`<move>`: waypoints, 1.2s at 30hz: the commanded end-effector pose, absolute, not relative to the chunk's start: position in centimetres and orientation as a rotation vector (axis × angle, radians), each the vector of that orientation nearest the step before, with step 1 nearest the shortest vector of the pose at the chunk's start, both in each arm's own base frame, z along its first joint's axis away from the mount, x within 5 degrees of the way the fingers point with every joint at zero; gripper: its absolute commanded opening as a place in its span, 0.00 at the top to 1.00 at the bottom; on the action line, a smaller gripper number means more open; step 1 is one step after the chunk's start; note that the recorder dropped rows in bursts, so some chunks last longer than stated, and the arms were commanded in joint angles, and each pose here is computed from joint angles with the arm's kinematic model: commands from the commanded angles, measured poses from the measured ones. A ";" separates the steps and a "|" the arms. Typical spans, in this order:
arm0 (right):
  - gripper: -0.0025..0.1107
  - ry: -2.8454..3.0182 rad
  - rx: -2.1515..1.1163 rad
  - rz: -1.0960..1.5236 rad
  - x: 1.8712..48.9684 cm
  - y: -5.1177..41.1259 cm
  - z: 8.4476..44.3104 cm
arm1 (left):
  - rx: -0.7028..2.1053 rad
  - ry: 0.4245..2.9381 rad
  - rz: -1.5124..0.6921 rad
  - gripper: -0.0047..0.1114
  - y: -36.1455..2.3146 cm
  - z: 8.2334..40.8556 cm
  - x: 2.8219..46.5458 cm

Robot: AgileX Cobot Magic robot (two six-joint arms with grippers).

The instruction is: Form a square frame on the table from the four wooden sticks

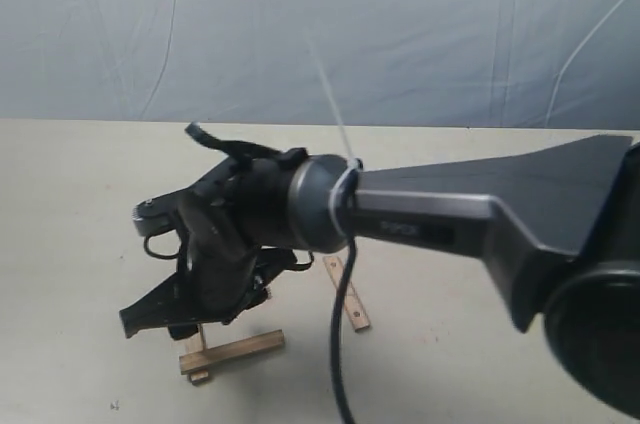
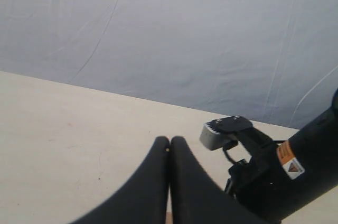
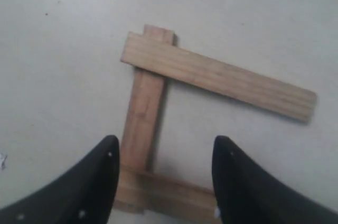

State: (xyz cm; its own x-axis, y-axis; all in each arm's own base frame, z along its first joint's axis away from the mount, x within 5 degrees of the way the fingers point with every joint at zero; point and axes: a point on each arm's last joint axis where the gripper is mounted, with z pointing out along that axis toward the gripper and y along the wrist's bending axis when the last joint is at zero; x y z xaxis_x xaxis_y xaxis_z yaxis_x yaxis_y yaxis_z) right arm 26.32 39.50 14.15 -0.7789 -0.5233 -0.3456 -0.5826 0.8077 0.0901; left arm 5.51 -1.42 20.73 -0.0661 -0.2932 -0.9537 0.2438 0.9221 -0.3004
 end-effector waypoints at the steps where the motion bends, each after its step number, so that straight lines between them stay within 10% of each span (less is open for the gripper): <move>1: 0.53 2.696 -0.855 0.227 26.3 41.6 13.5 | -0.052 1.577 -0.452 0.96 -1.4 20.6 5.5; 14: 0.56 2.713 -0.880 0.078 26.3 43.0 10.5 | -0.052 1.577 -0.452 0.96 -1.4 20.6 5.5; 20: 0.98 2.715 -0.871 0.095 26.2 43.0 11.1 | -0.052 1.577 -0.452 0.96 -1.4 20.6 5.5; 36: 0.98 2.621 -0.734 -0.059 27.1 39.5 18.6 | -0.052 1.577 -0.452 0.96 -1.4 20.6 5.5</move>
